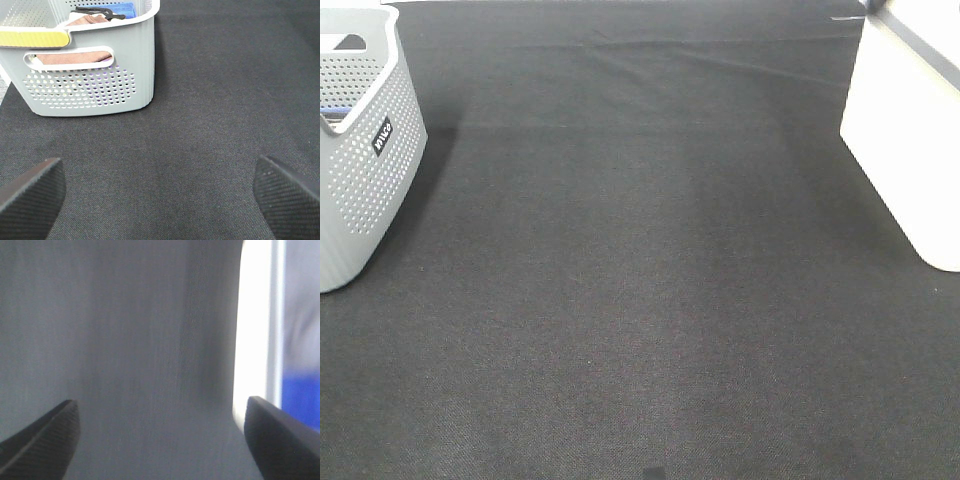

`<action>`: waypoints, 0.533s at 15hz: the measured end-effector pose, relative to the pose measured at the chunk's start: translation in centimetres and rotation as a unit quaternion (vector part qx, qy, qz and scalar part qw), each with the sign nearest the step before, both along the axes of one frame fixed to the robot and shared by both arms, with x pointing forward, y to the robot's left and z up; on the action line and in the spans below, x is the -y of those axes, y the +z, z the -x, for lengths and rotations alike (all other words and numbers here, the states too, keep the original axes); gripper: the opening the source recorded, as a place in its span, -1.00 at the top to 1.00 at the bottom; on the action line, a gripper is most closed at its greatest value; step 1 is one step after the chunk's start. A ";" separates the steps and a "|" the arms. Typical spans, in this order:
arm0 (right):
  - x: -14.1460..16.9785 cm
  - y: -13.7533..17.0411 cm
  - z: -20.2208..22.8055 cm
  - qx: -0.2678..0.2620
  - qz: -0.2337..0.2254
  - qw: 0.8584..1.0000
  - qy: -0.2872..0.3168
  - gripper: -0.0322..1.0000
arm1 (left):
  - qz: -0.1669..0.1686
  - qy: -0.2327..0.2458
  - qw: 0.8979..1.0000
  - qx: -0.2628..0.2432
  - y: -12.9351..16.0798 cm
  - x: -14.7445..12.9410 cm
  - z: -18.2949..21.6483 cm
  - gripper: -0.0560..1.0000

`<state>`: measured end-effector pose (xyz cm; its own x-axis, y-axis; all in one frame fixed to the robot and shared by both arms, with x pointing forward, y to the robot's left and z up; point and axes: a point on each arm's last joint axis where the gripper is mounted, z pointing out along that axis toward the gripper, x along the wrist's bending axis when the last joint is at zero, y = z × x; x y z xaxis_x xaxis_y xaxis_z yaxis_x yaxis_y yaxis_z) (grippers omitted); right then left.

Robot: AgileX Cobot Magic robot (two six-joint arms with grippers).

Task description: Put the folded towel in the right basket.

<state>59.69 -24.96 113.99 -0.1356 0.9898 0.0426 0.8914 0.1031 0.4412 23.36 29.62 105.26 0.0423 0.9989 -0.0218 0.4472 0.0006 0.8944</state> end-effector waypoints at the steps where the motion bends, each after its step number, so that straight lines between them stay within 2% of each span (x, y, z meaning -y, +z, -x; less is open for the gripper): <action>1: 0.3 -1.1 2.0 -0.026 0.003 1.000 0.000 -0.69 | 0.000 0.000 1.000 0.000 0.0 0.0 0.0 -0.94; 4: 1.1 -3.7 8.4 -0.081 0.009 0.997 -0.003 -0.69 | 0.000 0.000 1.000 0.000 0.0 0.0 0.0 -0.94; 8: 2.2 -6.6 17.4 -0.109 0.012 0.994 -0.003 -0.69 | 0.000 0.000 1.000 0.000 0.0 0.0 0.0 -0.94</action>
<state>42.25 -27.15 107.40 -0.1193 0.9918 0.0457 0.9662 0.1053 0.2354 23.36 29.62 105.26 0.0423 0.9989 -0.0218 0.4472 0.0006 0.8944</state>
